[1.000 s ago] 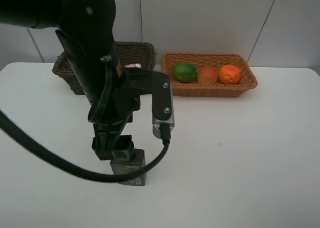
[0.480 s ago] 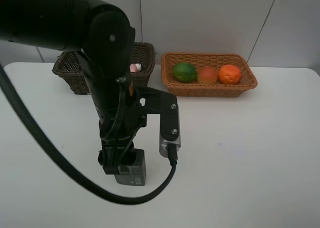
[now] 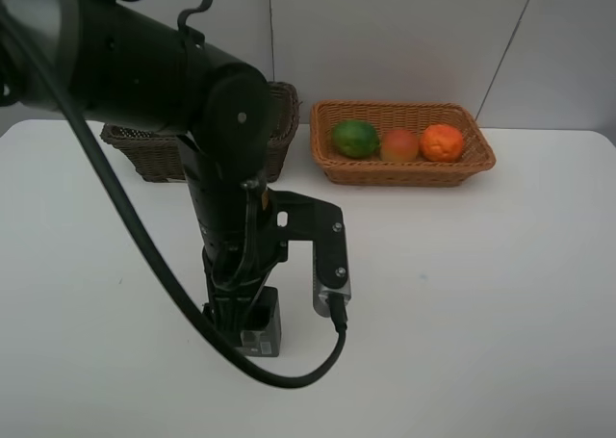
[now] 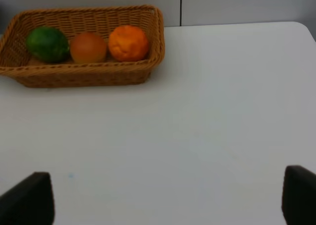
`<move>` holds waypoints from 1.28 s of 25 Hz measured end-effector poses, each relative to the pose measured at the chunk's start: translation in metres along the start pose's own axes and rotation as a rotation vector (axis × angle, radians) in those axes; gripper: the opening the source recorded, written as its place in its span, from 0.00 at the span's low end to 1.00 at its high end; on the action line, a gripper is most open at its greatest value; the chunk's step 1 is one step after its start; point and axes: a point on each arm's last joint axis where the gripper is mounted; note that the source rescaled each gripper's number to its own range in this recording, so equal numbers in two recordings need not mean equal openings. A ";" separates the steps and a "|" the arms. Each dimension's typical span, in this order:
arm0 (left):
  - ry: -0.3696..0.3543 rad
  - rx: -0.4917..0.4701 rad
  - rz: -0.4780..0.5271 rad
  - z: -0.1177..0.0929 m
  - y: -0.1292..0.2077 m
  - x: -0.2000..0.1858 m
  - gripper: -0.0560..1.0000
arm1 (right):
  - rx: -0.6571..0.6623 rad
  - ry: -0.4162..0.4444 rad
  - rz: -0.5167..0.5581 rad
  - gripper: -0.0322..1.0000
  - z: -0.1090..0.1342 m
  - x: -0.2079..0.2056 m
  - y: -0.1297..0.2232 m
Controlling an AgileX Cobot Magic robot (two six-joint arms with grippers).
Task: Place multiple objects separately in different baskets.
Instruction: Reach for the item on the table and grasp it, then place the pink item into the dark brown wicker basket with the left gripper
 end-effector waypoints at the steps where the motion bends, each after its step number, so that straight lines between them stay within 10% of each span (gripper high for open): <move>1: 0.000 0.000 0.000 0.000 0.000 0.000 1.00 | 0.001 0.000 0.000 1.00 0.000 0.000 0.000; 5: -0.005 0.000 -0.007 0.001 -0.001 0.000 0.95 | 0.002 0.000 0.000 1.00 0.000 0.000 0.000; 10: -0.011 0.000 -0.016 0.001 -0.002 0.000 0.46 | 0.003 0.000 0.000 1.00 0.000 0.000 0.000; 32: -0.019 -0.008 -0.029 0.002 -0.003 0.000 0.47 | 0.003 0.000 0.000 1.00 0.000 0.000 0.000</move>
Point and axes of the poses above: a point on each arm's last joint axis where the gripper is mounted, x pointing out along that axis toward the gripper, z along the wrist's bending axis when the last joint is at zero, y = z × x, and after that the axes turned 3 degrees about -x, right-handed
